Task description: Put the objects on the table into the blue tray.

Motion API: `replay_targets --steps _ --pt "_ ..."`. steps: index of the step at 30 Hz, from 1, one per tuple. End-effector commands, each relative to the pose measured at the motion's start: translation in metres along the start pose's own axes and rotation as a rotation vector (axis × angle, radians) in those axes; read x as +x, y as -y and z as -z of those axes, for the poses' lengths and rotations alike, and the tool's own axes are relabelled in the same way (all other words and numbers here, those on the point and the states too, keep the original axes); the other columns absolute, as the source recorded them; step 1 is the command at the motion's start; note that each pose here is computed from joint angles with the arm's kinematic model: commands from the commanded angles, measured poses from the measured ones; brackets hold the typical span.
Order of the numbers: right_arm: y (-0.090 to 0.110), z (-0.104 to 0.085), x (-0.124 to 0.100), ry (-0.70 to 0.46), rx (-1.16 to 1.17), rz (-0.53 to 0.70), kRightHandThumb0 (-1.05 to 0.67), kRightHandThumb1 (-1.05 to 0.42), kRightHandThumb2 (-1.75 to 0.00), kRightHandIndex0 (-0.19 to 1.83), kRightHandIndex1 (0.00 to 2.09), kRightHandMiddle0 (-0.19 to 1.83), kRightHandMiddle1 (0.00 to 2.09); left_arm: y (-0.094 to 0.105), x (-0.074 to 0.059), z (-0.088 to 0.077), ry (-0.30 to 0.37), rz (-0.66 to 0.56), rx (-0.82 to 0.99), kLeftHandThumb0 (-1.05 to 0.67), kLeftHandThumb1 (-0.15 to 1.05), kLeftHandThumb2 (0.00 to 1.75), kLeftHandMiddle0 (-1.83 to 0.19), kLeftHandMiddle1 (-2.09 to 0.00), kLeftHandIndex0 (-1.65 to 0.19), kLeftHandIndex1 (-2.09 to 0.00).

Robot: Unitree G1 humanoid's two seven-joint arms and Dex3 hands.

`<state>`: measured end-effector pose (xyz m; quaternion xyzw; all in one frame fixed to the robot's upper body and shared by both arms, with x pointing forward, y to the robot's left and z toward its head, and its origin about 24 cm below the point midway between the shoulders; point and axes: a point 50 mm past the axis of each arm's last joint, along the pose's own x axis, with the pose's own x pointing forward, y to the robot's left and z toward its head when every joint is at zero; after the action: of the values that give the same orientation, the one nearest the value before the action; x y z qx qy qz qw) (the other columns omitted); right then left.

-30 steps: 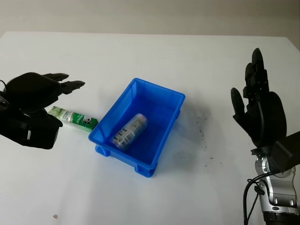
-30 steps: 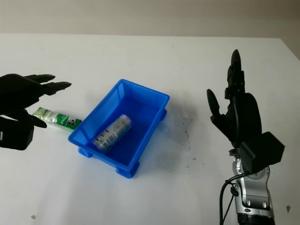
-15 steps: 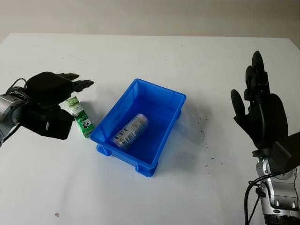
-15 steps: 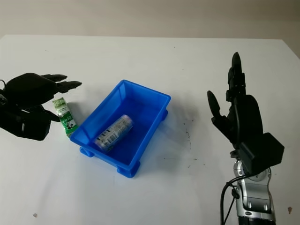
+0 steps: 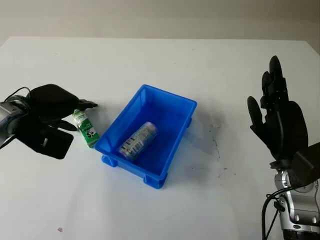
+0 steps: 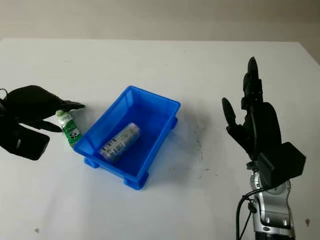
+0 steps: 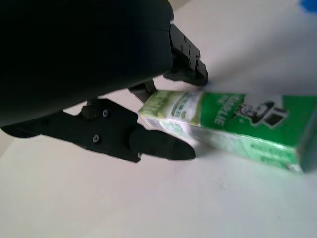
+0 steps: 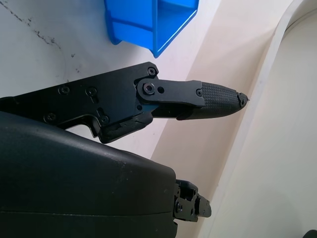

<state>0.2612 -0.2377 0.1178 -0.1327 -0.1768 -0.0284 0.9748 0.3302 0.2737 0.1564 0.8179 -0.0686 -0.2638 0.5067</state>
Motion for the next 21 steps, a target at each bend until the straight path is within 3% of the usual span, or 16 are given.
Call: replay_targets --steps 1,2,5,7,8,9,12,16,21 --pt "0.003 -0.004 0.002 0.015 -0.007 0.008 -0.71 -1.05 -0.43 -0.13 0.05 -0.10 0.06 0.030 0.003 -0.032 0.156 0.073 0.055 -0.52 0.92 0.06 0.00 -2.02 -0.10 -1.53" --pt "0.003 -0.004 0.002 0.016 -0.008 0.007 -0.71 -1.05 -0.43 -0.13 0.05 -0.10 0.06 0.030 0.002 -0.034 0.170 0.062 0.076 -0.54 0.95 0.06 -0.07 -2.06 -0.08 -1.73" --pt "0.002 -0.004 0.003 0.016 -0.008 0.006 -0.70 -1.05 -0.43 -0.13 0.06 -0.10 0.06 0.037 -0.001 -0.041 0.211 0.050 0.107 -0.54 1.03 0.08 -0.24 -2.09 -0.16 -1.79" --pt "0.001 -0.004 0.003 0.012 -0.006 0.004 -0.70 -1.05 -0.43 -0.13 0.05 -0.10 0.06 0.042 -0.003 -0.044 0.217 0.049 0.124 -0.55 1.04 0.18 -0.49 -2.09 -0.22 -1.99" --pt "0.001 -0.004 0.003 0.010 -0.002 0.001 -0.70 -1.05 -0.43 -0.13 0.05 -0.10 0.05 0.044 -0.004 -0.045 0.214 0.053 0.140 -0.55 1.05 0.27 -0.65 -2.09 -0.35 -2.04" --pt "0.001 -0.004 0.003 0.009 0.001 -0.001 -0.69 -1.05 -0.43 -0.14 0.05 -0.11 0.05 0.045 -0.005 -0.045 0.211 0.056 0.151 -0.56 1.05 0.34 -0.78 -2.09 -0.46 -2.07" --pt "0.001 -0.003 0.003 0.005 -0.006 0.002 -0.69 -1.05 -0.42 -0.14 0.05 -0.11 0.05 0.050 -0.009 -0.045 0.200 0.069 0.213 -0.56 1.05 0.37 -0.96 -2.09 -0.53 -2.09" --pt "0.001 -0.003 0.004 0.000 -0.003 0.001 -0.69 -1.05 -0.42 -0.15 0.05 -0.12 0.05 0.057 -0.014 -0.041 0.143 0.101 0.234 -0.57 1.05 0.35 -1.06 -2.09 -0.51 -2.09" --pt "0.001 -0.003 0.004 -0.005 -0.011 0.001 -0.69 -1.05 -0.42 -0.14 0.05 -0.11 0.05 0.061 -0.020 -0.031 0.051 0.127 0.182 -0.57 1.05 0.33 -0.98 -2.09 -0.43 -2.09"
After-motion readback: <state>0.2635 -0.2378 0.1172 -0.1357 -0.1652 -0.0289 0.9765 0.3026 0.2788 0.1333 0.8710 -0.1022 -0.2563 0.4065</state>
